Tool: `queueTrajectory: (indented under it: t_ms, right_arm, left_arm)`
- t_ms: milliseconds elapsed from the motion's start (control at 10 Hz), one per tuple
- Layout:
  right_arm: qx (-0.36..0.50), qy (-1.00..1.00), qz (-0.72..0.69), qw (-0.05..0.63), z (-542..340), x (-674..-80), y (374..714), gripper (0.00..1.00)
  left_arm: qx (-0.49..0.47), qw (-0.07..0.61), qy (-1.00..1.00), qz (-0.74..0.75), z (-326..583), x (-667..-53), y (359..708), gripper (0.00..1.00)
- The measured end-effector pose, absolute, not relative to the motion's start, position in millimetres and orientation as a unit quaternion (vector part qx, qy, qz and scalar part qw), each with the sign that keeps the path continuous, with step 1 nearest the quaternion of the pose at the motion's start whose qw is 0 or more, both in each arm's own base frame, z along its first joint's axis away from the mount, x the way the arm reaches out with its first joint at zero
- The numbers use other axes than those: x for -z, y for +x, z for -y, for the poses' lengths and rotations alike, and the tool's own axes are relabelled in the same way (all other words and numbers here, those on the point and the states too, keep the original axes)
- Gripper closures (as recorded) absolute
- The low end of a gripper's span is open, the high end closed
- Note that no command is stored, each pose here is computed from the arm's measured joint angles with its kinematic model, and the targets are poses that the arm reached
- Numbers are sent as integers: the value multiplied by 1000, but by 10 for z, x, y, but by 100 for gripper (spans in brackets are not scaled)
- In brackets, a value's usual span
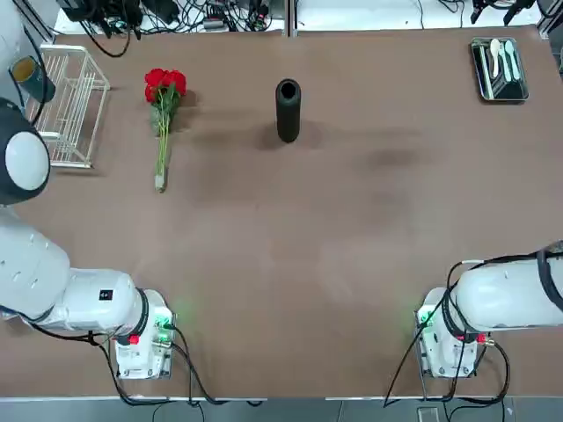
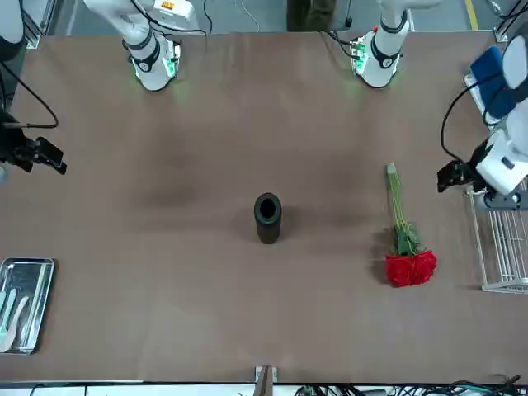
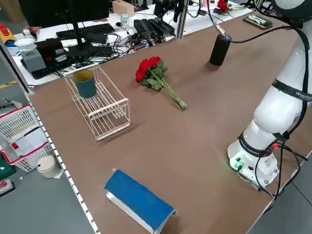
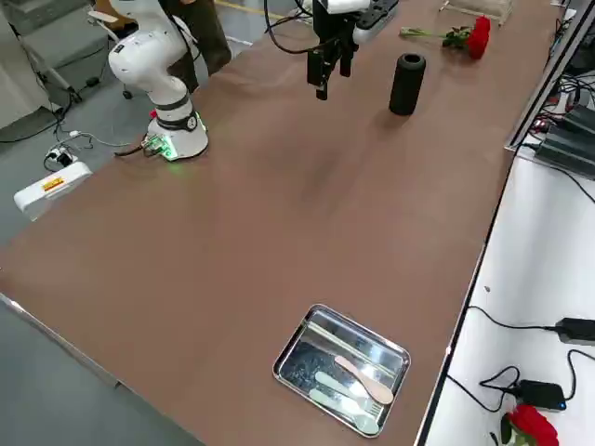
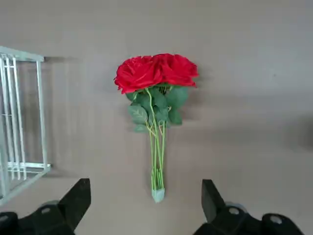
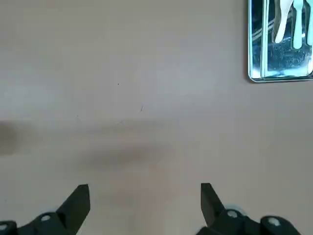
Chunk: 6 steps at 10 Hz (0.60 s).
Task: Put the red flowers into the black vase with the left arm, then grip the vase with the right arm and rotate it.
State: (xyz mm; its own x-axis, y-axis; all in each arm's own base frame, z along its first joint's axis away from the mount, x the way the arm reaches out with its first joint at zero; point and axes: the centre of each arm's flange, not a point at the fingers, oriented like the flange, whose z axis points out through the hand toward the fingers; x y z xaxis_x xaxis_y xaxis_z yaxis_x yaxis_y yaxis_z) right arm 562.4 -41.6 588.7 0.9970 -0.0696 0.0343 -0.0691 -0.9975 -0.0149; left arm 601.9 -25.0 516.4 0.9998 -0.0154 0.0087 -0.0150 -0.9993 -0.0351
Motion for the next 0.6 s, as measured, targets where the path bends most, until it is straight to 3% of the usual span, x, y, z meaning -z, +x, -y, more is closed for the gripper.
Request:
queueTrajectory:
  t_ms: [600]
  right_arm:
    - [16,-999,-38,7,446,-5877,5621,0]
  left_arm:
    - [28,28,-997,70,-99,-3485,5644,0]
